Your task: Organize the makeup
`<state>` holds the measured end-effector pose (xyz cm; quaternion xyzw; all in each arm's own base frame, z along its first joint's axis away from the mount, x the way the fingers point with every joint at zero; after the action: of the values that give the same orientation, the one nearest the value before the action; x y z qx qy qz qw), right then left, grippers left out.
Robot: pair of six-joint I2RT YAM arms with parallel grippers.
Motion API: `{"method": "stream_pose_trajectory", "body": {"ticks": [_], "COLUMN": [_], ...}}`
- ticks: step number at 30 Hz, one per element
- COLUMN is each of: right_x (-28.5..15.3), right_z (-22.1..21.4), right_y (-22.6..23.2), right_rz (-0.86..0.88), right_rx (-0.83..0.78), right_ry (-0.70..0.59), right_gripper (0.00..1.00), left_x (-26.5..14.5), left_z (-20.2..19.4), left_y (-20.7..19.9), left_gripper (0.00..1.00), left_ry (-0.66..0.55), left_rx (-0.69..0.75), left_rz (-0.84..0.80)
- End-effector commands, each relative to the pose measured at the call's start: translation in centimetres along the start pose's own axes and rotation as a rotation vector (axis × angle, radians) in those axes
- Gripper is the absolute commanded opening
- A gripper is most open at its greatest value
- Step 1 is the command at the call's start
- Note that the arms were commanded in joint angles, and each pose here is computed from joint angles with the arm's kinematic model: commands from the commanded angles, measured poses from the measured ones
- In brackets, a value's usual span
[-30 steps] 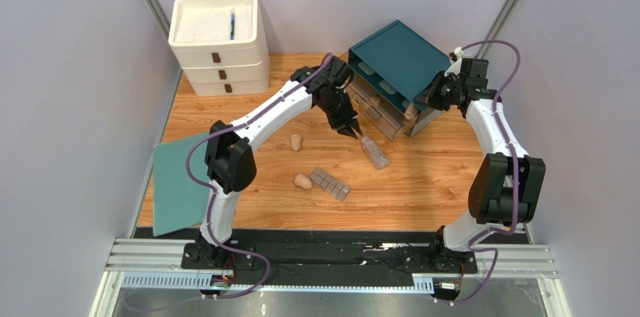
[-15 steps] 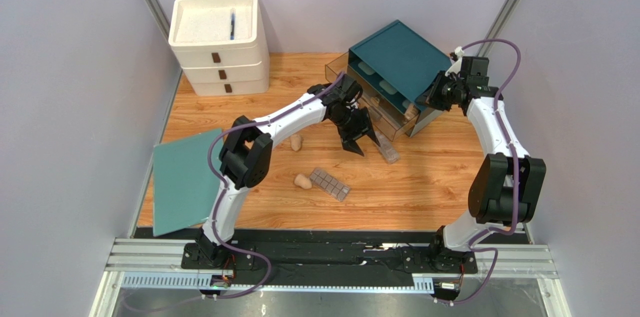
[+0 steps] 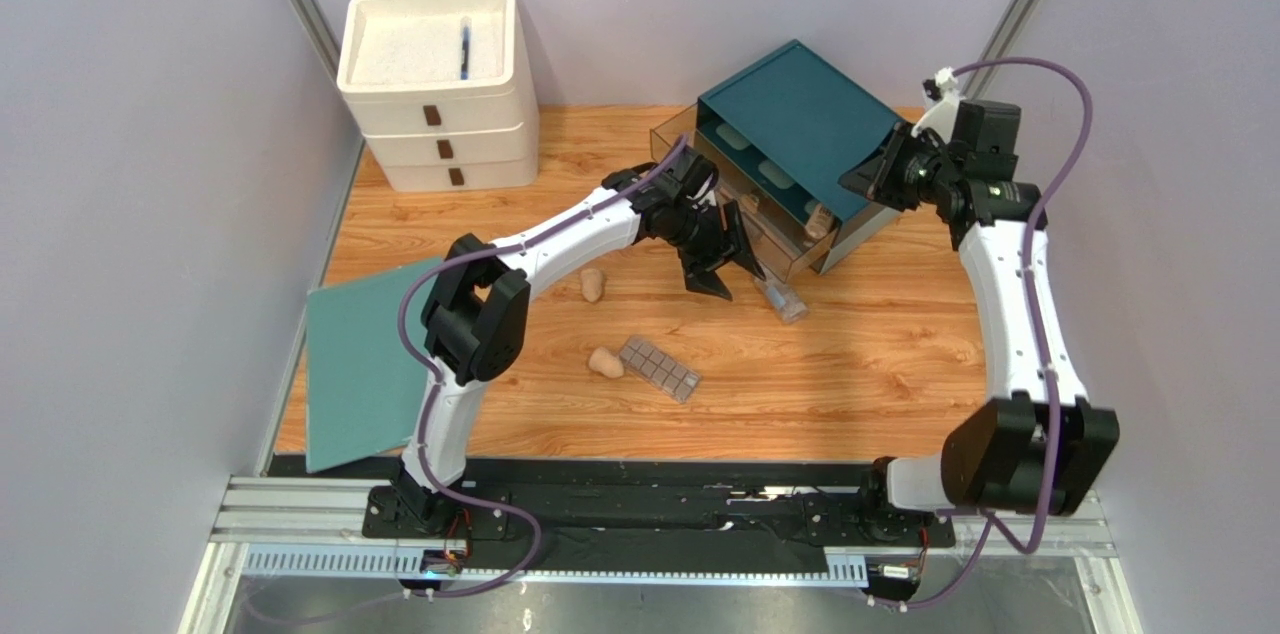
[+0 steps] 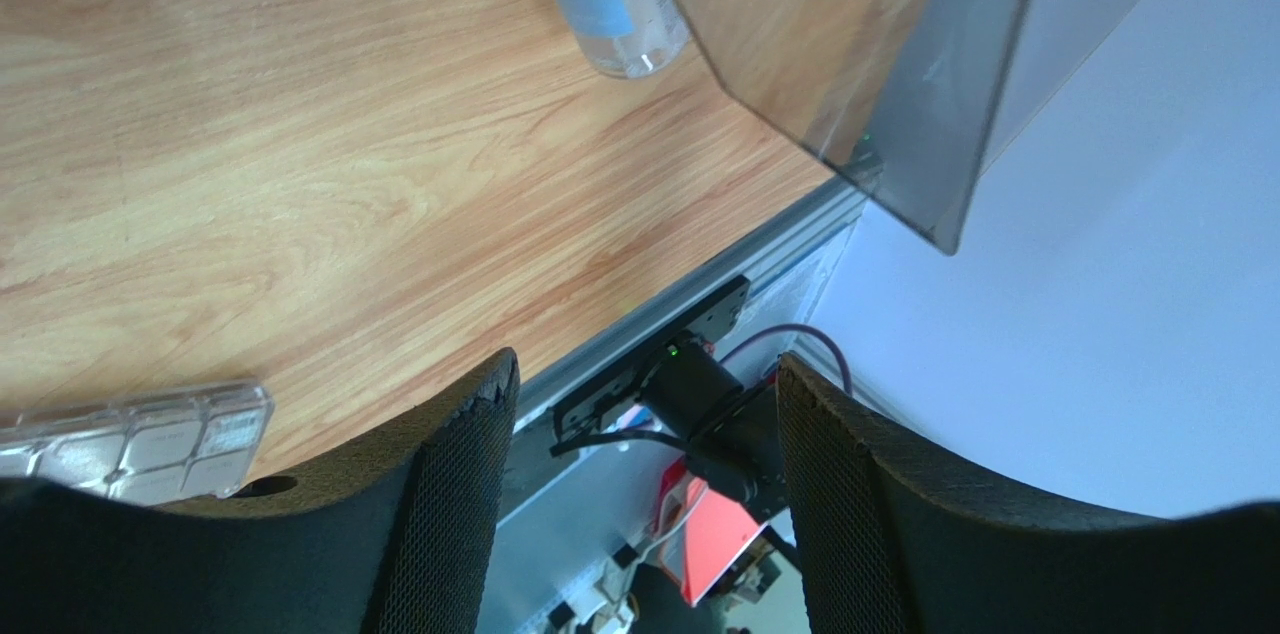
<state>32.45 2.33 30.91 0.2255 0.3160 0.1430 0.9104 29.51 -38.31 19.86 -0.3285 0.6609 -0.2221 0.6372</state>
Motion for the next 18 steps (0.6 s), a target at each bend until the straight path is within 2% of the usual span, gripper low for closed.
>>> {"method": "stream_pose_trajectory", "body": {"ticks": [1,2,3,5,6,9,10,13,18], "right_x": [-4.3,-4.0,-4.7,-4.7,-4.1,-4.1,-3.9,-3.6,-2.3], "right_z": [-0.6,-2.2,-3.2,-5.2,-7.6,-11.5,-12.4,-14.8,-15.7], "right_y": [3.0,2.4,2.7,2.2,1.1,-0.1,-0.4,-1.3,-2.4], "right_rz": [0.102,0.097,0.11,0.116,0.107,0.097,0.096,0.084,0.003], "right_rx": [-0.092,-0.084,-0.097,-0.101,-0.075,-0.056,-0.046,-0.027,-0.024], "right_ry": [-0.081,-0.047,-0.052,-0.025,0.024,0.067,0.079,0.114,0.145], "right_gripper": [0.12,0.15,0.25,0.32,0.41,0.5,0.56,0.61,0.68], "left_x": [-3.1,-3.1,-3.4,-3.9,-4.2,-4.9,-4.9,-4.9,-4.3], "left_z": [-0.2,-0.2,-0.3,0.2,0.3,0.7,0.8,1.1,1.1], "left_y": [-0.9,-0.4,-0.4,0.3,0.3,0.7,0.9,1.3,1.8], "left_gripper": [0.68,0.68,0.68,0.68,0.68,0.68,0.68,0.68,0.68], "left_ry": [-0.032,-0.031,-0.033,-0.04,-0.046,-0.053,-0.052,-0.04,-0.005], "left_rx": [0.055,0.048,0.05,0.039,0.04,0.038,0.039,0.021,0.004], "left_rz": [-0.058,-0.051,-0.052,-0.048,-0.055,-0.058,-0.057,-0.057,-0.055]}}
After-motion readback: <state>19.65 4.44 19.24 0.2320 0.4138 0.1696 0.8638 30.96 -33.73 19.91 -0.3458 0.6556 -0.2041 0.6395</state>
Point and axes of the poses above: each gripper's point midway between its finger pads, its own x axis out along the fingers, its own y axis along the line the jaws close on, z = x × y, the point moved 8 cm from there along -x, back along the fingers, and after that the axes turned 3 degrees about -x, right-handed, at the moved point
